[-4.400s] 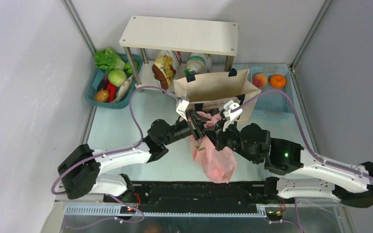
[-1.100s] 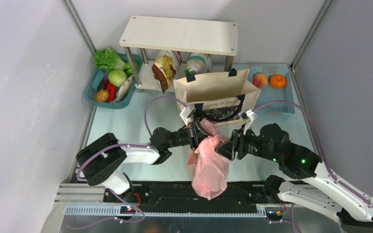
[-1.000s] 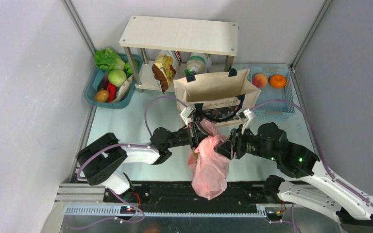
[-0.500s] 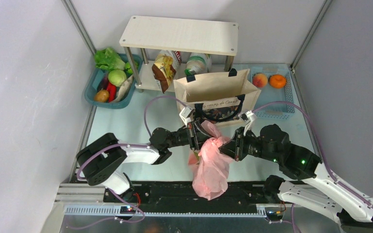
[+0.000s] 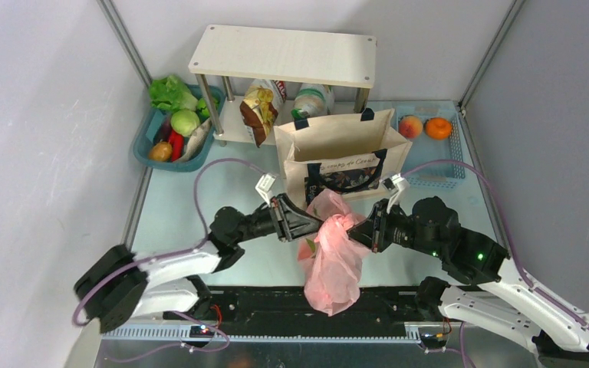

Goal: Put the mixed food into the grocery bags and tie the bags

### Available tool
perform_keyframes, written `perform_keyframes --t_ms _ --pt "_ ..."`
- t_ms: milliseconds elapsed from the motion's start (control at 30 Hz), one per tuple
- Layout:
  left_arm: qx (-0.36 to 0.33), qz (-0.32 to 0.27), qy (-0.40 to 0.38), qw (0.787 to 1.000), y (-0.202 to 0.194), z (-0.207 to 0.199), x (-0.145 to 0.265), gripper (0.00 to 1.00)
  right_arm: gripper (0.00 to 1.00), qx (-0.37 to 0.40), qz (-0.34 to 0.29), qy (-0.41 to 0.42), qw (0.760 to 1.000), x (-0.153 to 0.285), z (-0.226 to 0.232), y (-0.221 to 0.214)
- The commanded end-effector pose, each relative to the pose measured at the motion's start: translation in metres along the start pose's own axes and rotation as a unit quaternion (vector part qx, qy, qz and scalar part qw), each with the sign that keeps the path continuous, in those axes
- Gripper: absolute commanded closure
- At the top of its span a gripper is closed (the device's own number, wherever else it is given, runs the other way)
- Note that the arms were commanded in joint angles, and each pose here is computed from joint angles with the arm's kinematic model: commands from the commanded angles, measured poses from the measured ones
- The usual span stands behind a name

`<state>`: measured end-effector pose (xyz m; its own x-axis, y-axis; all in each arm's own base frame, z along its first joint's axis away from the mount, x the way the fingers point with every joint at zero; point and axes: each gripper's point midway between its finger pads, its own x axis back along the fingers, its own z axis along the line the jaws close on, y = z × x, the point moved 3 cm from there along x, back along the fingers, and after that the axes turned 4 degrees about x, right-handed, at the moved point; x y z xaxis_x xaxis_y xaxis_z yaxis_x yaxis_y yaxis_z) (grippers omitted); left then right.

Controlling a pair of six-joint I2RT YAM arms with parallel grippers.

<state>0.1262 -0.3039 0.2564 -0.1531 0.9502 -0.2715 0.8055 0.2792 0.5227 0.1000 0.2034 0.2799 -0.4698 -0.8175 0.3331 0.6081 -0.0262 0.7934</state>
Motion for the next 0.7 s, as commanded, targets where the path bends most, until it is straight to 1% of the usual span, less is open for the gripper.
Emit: perform_keyframes --t_ms 0,100,133,167,267,300,433,667 --pt "-0.060 -0.028 0.063 0.996 0.008 0.000 0.019 0.69 1.00 -0.005 -0.029 0.000 1.000 0.003 0.003 0.012" --pt "-0.083 -0.050 0.087 0.991 0.010 -0.011 0.037 0.69 1.00 -0.006 -0.030 0.000 1.000 0.003 0.003 0.012" --pt "-0.081 -0.054 0.106 0.989 0.009 -0.008 0.041 0.69 1.00 -0.006 -0.030 0.000 1.000 0.003 0.003 0.012" --pt "-0.090 -0.060 0.094 0.990 0.009 -0.019 0.044 0.68 1.00 -0.006 -0.030 0.000 1.000 0.003 0.003 0.012" --pt "-0.087 -0.071 0.100 0.989 0.005 -0.026 0.047 0.65 1.00 -0.007 -0.030 0.004 1.000 0.002 0.004 0.013" --pt "-0.088 -0.066 0.090 0.990 0.000 -0.034 0.046 0.63 1.00 -0.007 -0.030 0.005 1.000 0.002 0.004 0.013" --pt "-0.089 -0.064 0.103 0.989 -0.007 -0.038 0.039 0.55 1.00 -0.008 -0.028 0.004 1.000 0.001 0.005 0.013" --pt "-0.086 -0.052 0.120 0.988 -0.011 -0.035 0.028 0.53 1.00 -0.009 -0.028 0.009 1.000 0.000 0.006 0.013"
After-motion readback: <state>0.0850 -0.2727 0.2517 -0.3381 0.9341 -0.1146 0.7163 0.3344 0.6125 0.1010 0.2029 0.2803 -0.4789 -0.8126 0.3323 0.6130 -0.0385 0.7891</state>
